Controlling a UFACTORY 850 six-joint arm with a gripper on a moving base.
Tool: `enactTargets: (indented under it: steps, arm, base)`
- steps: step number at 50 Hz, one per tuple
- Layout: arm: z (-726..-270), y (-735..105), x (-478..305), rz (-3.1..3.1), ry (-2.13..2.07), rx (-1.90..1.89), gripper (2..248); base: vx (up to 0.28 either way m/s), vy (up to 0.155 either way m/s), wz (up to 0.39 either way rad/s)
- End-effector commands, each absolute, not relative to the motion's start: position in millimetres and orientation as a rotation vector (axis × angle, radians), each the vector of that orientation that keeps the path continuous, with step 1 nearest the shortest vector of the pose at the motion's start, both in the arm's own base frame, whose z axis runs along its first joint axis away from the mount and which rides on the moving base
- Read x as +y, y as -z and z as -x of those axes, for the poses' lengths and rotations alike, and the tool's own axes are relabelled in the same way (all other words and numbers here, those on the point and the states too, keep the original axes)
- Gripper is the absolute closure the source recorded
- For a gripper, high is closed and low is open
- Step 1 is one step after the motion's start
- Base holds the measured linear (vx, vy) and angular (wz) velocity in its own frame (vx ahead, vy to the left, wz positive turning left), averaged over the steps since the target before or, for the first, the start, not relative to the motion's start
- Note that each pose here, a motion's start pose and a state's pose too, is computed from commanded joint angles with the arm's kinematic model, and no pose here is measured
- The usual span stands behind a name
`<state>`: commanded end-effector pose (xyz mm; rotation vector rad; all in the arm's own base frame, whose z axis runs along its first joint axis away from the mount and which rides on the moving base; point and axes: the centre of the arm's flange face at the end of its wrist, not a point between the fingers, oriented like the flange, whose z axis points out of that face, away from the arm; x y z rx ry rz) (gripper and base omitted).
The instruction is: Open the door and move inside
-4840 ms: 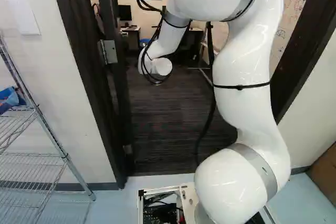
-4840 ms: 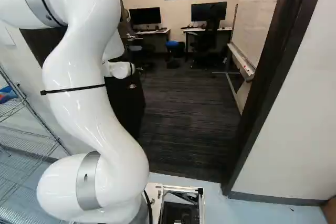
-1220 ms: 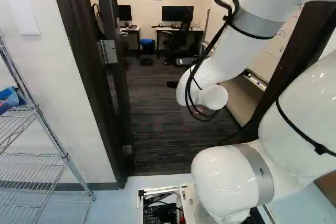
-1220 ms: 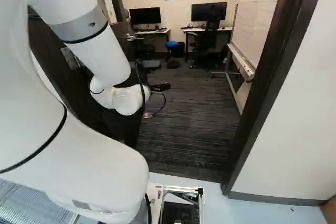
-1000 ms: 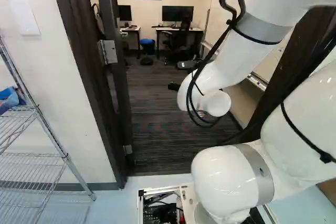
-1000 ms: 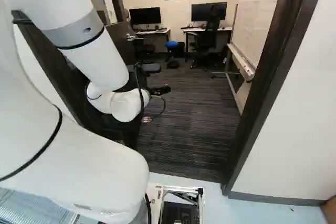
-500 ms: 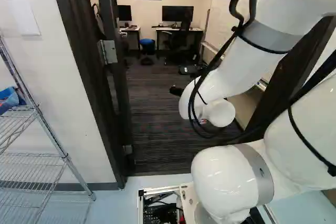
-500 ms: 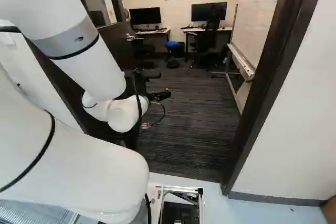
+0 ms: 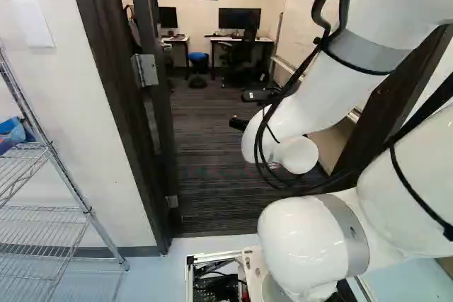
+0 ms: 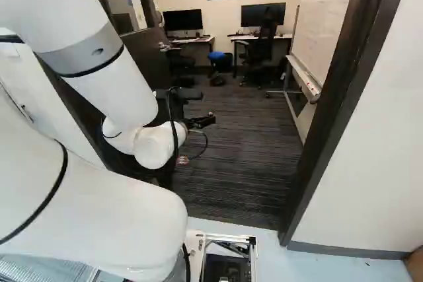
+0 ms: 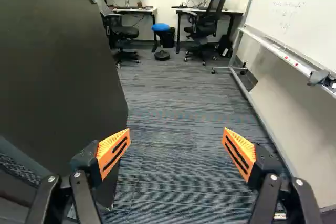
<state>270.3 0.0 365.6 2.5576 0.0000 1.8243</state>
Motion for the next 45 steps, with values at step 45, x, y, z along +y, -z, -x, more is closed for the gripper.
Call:
enactTargets:
  steps: [45]
  arm:
    - [-270.3, -365.6, 0.0, -2.558, -1.824, 0.000, 3]
  base:
    - [0.041, -0.003, 0.011]
